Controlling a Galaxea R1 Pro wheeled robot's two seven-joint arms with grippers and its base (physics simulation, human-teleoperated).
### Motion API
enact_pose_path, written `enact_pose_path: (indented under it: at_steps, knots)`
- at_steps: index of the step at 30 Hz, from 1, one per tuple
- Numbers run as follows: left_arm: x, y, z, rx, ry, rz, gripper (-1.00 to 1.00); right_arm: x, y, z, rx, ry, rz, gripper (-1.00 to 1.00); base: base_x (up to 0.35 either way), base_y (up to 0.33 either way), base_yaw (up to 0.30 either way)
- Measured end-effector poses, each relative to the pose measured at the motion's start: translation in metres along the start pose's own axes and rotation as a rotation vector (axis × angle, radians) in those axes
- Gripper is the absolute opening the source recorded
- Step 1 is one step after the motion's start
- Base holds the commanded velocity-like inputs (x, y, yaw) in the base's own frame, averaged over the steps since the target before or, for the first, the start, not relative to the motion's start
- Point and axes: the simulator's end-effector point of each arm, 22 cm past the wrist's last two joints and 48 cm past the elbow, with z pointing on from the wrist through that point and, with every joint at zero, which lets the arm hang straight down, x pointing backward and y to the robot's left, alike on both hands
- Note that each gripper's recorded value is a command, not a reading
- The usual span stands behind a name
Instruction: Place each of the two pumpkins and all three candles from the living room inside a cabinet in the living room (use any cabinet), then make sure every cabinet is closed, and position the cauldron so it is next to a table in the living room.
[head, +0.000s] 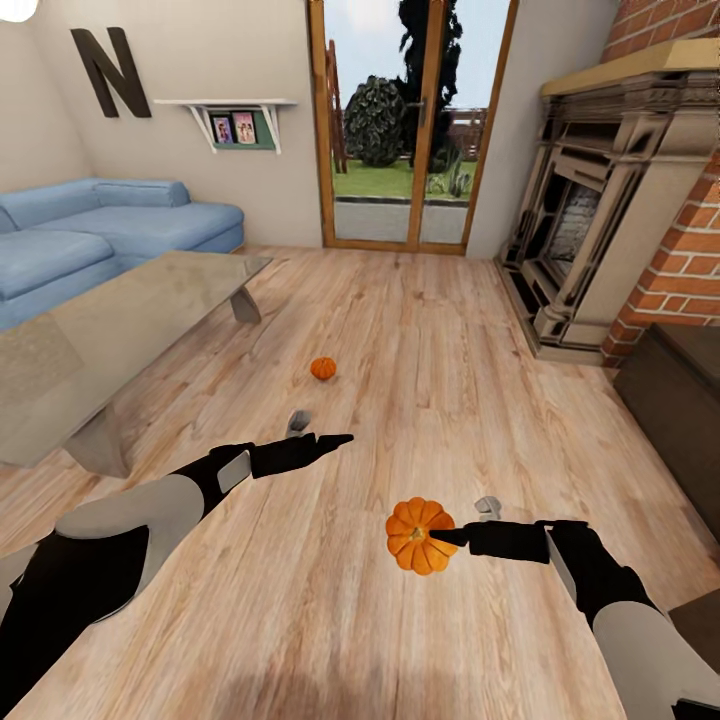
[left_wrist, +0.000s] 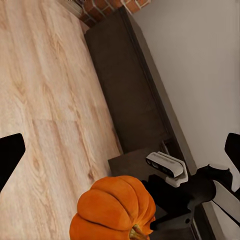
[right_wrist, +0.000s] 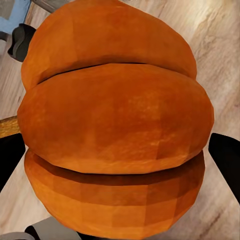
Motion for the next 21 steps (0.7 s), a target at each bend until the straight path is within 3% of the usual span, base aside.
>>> enact_pose_path:
  at_steps: [21]
  knots:
    - [-0.008, -0.014, -0.003, 0.006, -0.008, 0.024, 1.0, -0.01, 0.008, -0.006, 0.0, -0.016, -0.021, -1.0, 0.0, 0.0, 0.0]
